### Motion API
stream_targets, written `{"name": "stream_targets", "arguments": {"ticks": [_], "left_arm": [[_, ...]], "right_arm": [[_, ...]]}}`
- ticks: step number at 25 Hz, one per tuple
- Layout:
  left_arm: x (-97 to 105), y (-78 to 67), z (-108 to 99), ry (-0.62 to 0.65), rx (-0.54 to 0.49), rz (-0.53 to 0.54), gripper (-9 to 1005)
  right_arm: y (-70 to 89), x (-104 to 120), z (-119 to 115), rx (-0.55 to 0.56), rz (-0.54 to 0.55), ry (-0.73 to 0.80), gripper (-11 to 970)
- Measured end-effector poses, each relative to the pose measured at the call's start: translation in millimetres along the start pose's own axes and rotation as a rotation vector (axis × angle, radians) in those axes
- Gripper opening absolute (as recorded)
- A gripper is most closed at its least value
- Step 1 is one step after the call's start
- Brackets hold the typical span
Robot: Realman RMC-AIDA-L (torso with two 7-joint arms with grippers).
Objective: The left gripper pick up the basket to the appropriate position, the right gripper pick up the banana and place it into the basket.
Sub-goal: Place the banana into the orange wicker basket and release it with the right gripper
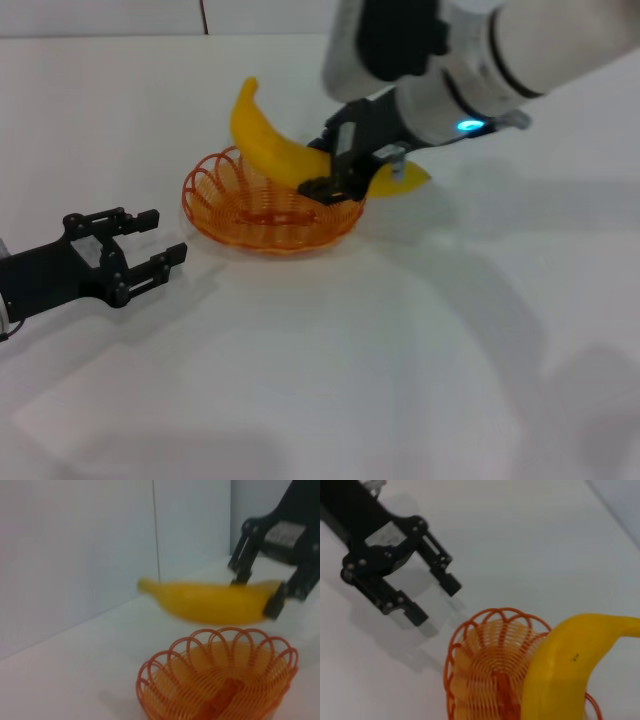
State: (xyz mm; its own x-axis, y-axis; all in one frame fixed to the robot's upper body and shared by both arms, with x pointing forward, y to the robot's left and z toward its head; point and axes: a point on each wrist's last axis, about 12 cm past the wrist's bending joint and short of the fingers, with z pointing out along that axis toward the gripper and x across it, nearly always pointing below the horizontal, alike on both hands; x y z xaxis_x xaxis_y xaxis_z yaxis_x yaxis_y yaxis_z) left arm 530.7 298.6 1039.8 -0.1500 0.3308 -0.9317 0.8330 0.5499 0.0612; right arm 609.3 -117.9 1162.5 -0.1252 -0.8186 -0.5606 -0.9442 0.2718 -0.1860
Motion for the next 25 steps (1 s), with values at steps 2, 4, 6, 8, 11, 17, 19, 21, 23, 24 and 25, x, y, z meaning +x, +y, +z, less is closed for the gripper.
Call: {"name": "stream_targets", "arguments": {"ticks": [2, 4, 6, 8, 11, 17, 19, 21, 23, 24, 25], "left_arm": [[-1.2, 0.4, 1.3, -0.001, 0.003, 0.003, 556], [-1.3, 0.3, 1.6, -0.001, 0.005, 0.003, 557], [-1.3, 0.2, 1.6, -0.001, 0.005, 0.003, 558], [-1.3, 0.2, 1.7, -0.001, 0.005, 0.003, 557], [-1.2, 0.2, 1.6, -0.001, 0.005, 0.003, 556], [-1.1, 0.1, 1.6, -0.001, 0.005, 0.003, 557], [-1.1, 0.1, 1.6, -0.001, 0.005, 0.003, 557], [-1.0, -0.1, 1.6, -0.001, 0.005, 0.002, 558], [-0.4, -0.6, 1.3, 0.000, 0.004, 0.000, 558], [0.3, -1.1, 1.0, 0.000, 0.004, -0.002, 558], [0.8, -1.5, 0.8, 0.001, 0.004, -0.004, 557]], "right_arm": [[0.1, -5.0, 9.1, -0.002, -0.018, 0.015, 476], [1.9, -10.6, 18.2, -0.004, -0.040, 0.020, 476], [4.7, -13.9, 24.5, -0.008, -0.051, 0.016, 476], [5.4, -14.4, 25.1, -0.010, -0.052, 0.015, 477], [7.7, -15.4, 26.3, -0.020, -0.055, 0.010, 488], [8.0, -13.5, 26.4, -0.023, -0.047, 0.004, 511], [7.8, -12.0, 26.4, -0.022, -0.041, 0.003, 519], [9.0, -10.0, 25.4, -0.031, -0.023, -0.015, 527], [9.5, -9.2, 24.5, -0.038, -0.017, -0.029, 534], [9.7, -7.4, 22.8, -0.048, -0.010, -0.050, 538], [9.2, -5.3, 20.5, -0.056, -0.004, -0.070, 582]]}}
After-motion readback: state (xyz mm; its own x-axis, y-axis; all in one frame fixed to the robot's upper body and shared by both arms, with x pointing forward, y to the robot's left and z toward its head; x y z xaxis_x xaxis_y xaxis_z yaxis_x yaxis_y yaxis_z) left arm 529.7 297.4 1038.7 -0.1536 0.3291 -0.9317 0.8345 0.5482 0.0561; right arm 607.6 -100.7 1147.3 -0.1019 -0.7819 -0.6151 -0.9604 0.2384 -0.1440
